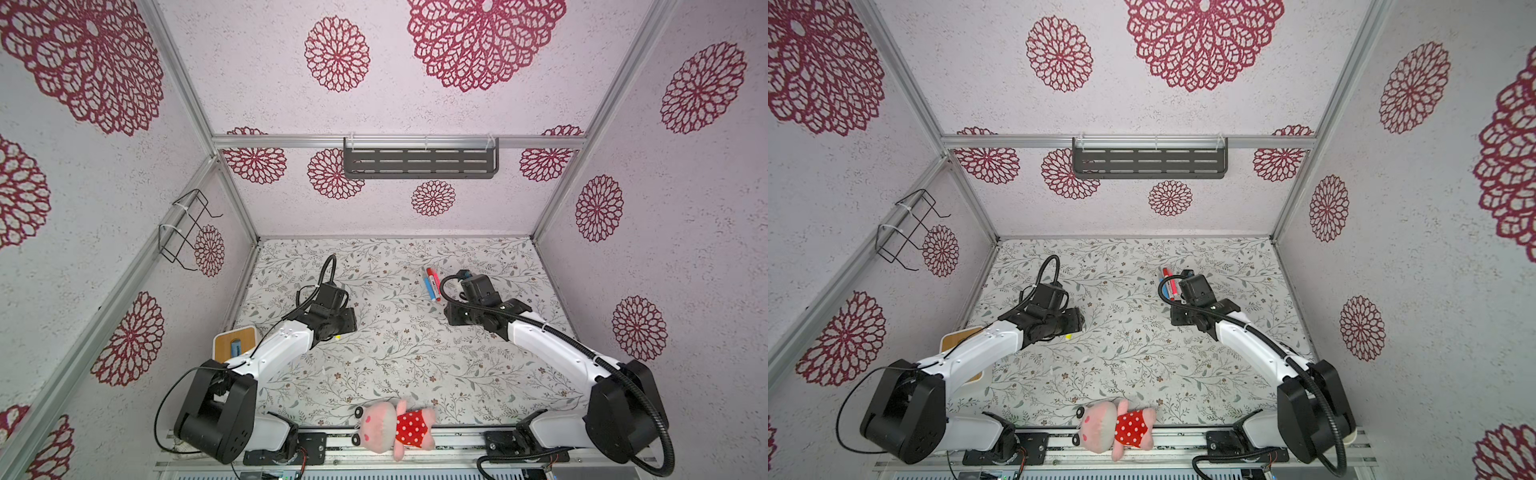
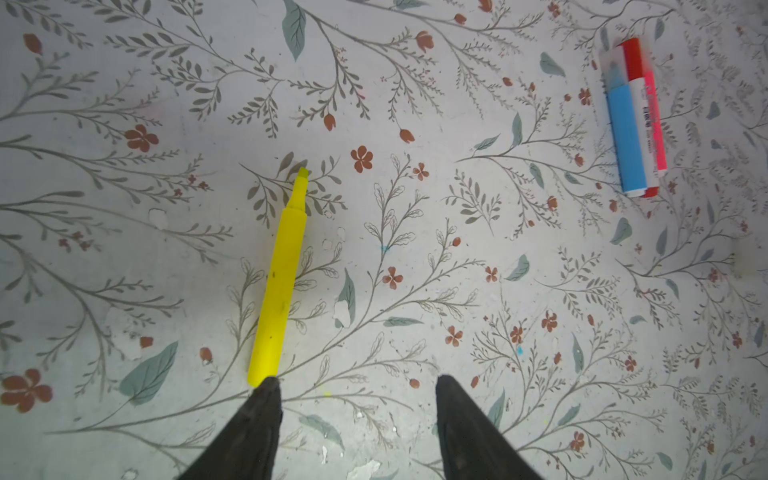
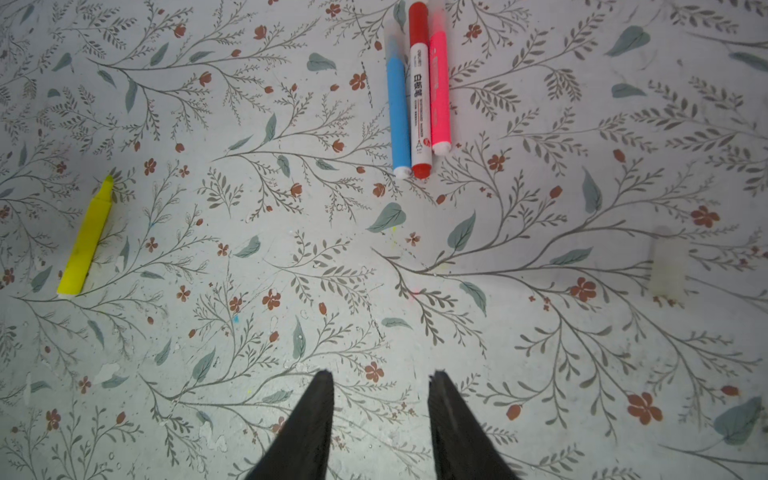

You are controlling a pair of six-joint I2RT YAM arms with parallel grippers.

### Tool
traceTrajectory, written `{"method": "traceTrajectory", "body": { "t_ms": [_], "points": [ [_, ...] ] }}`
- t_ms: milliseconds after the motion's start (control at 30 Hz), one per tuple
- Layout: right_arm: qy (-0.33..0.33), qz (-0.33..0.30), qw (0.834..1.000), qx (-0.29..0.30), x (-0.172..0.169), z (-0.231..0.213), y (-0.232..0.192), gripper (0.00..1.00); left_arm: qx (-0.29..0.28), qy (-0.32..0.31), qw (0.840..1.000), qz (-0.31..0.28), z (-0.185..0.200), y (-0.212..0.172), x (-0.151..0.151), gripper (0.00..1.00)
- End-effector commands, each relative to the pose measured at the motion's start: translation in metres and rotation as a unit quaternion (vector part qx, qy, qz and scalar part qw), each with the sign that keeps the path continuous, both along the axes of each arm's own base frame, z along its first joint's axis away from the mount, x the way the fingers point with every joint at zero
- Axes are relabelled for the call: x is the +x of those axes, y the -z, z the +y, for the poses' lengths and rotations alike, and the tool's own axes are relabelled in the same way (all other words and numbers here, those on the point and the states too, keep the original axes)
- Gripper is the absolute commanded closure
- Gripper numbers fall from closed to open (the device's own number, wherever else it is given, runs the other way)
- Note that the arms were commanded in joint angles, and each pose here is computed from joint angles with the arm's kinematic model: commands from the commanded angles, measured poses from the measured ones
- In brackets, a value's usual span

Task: Insert the pens into the pen caps
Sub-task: 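Raise the right gripper away while the left gripper moves over the yellow highlighter, then lower the left gripper and close it on the yellow highlighter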

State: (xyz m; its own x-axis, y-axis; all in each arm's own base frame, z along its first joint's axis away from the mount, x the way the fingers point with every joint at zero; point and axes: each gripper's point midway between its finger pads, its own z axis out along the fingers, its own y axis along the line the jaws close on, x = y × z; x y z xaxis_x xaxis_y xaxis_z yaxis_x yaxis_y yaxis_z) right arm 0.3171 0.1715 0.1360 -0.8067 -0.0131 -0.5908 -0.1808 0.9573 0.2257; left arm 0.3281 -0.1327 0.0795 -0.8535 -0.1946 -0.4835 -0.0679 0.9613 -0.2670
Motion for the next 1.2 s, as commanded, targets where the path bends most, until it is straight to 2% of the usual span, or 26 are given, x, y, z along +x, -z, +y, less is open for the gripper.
{"method": "traceTrajectory", "body": {
  "t_ms": [0, 233, 567, 733, 1000, 1167],
  "points": [
    [0.006, -0.032, 0.998, 0.046, -0.005, 0.004, -0.016, 0.58, 0.016, 0.001, 1.0, 0.006, 0.004, 0.006, 0.009, 0.38],
    [0.012, -0.031, 0.998, 0.061, -0.022, -0.003, 0.0, 0.57, 0.035, -0.011, 0.999, 0.03, 0.013, 0.027, 0.012, 0.4],
    [0.012, -0.032, 0.996, 0.077, -0.026, -0.002, 0.003, 0.56, 0.047, -0.02, 0.997, 0.056, 0.024, 0.045, 0.015, 0.44],
    [0.008, -0.029, 0.996, 0.085, -0.027, 0.001, 0.004, 0.56, 0.055, -0.018, 0.996, 0.065, 0.025, 0.051, 0.016, 0.48],
    [0.011, -0.039, 0.995, 0.095, -0.024, 0.002, -0.004, 0.56, 0.05, -0.013, 0.995, 0.082, 0.023, 0.063, 0.011, 0.6],
    [0.013, -0.045, 0.994, 0.097, -0.021, 0.002, -0.009, 0.55, 0.061, -0.014, 0.994, 0.095, 0.026, 0.069, 0.004, 0.62]
  ]
}}
